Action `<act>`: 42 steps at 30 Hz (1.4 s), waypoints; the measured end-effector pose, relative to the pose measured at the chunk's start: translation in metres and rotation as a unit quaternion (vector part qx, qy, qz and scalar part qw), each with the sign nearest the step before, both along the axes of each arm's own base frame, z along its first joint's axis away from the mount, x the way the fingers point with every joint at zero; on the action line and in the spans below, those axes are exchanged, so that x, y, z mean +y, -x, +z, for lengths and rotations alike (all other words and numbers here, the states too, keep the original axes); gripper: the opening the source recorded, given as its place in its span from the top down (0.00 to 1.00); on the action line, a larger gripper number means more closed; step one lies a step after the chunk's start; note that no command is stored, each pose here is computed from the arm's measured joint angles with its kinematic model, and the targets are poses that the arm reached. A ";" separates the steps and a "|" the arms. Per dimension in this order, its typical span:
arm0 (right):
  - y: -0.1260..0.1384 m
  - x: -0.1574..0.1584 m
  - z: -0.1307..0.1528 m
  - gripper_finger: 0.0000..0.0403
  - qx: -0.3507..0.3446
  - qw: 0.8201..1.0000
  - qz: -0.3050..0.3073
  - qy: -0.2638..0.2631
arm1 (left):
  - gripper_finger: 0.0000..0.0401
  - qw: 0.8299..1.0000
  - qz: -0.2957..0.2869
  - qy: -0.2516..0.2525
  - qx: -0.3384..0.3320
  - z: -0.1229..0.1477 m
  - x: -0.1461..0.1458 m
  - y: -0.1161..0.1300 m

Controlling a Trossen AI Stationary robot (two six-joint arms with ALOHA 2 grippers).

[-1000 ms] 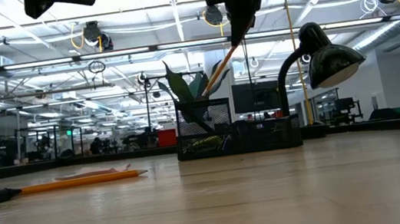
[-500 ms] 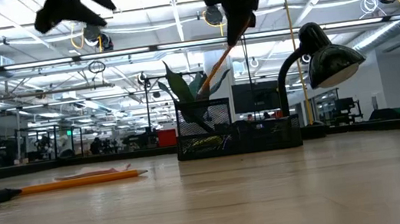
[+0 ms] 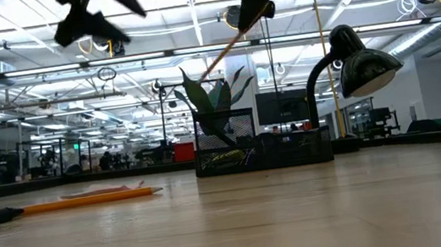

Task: Pick and place office supplies into organizer
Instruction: Put the orange pencil into the black desk organizer

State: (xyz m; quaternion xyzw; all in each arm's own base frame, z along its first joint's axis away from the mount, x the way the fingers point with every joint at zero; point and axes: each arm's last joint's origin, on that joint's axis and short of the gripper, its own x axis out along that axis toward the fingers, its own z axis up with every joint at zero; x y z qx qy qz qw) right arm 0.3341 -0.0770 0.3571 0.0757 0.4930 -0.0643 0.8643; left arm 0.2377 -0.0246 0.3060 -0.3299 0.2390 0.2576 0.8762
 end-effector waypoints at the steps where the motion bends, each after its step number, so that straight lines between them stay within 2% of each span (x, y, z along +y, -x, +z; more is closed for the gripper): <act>1: 0.003 0.001 0.003 0.96 -0.006 1.000 0.000 0.001 | 0.40 1.000 0.017 -0.016 -0.020 0.006 0.000 0.003; 5: 0.010 0.002 0.020 0.96 -0.052 0.999 -0.015 0.004 | 0.40 0.993 0.062 -0.064 -0.082 0.024 -0.007 0.021; 9: 0.015 0.003 0.037 0.96 -0.113 0.993 -0.027 0.008 | 0.40 0.972 0.075 -0.089 -0.202 0.033 -0.015 0.038; 14: 0.018 0.007 0.056 0.96 -0.184 0.983 -0.022 0.015 | 0.40 0.915 0.072 -0.082 -0.388 0.047 -0.021 0.058; 17: 0.017 0.010 0.067 0.96 -0.231 0.973 -0.005 0.009 | 0.40 0.885 0.081 -0.076 -0.452 0.051 -0.019 0.068; 21: 0.015 0.014 0.075 0.96 -0.269 0.963 -0.002 0.006 | 0.40 0.872 0.088 -0.061 -0.477 0.054 -0.017 0.074; 26: 0.010 0.020 0.089 0.96 -0.339 0.941 0.007 0.014 | 0.40 0.862 0.096 -0.046 -0.496 0.057 -0.016 0.076; 30: 0.011 0.020 0.097 0.96 -0.371 0.928 0.005 0.014 | 0.40 0.863 0.101 -0.065 -0.491 0.058 -0.015 0.077; 35: 0.008 0.028 0.107 0.96 -0.417 0.909 0.011 0.007 | 0.40 0.862 0.121 -0.066 -0.488 0.056 -0.010 0.074; 37: 0.004 0.030 0.105 0.96 -0.416 0.909 0.014 0.005 | 0.40 0.859 0.127 -0.059 -0.492 0.055 -0.007 0.071; 42: -0.004 0.028 0.097 0.96 -0.410 0.912 0.001 -0.003 | 0.40 0.854 0.098 -0.047 -0.509 0.055 -0.003 0.065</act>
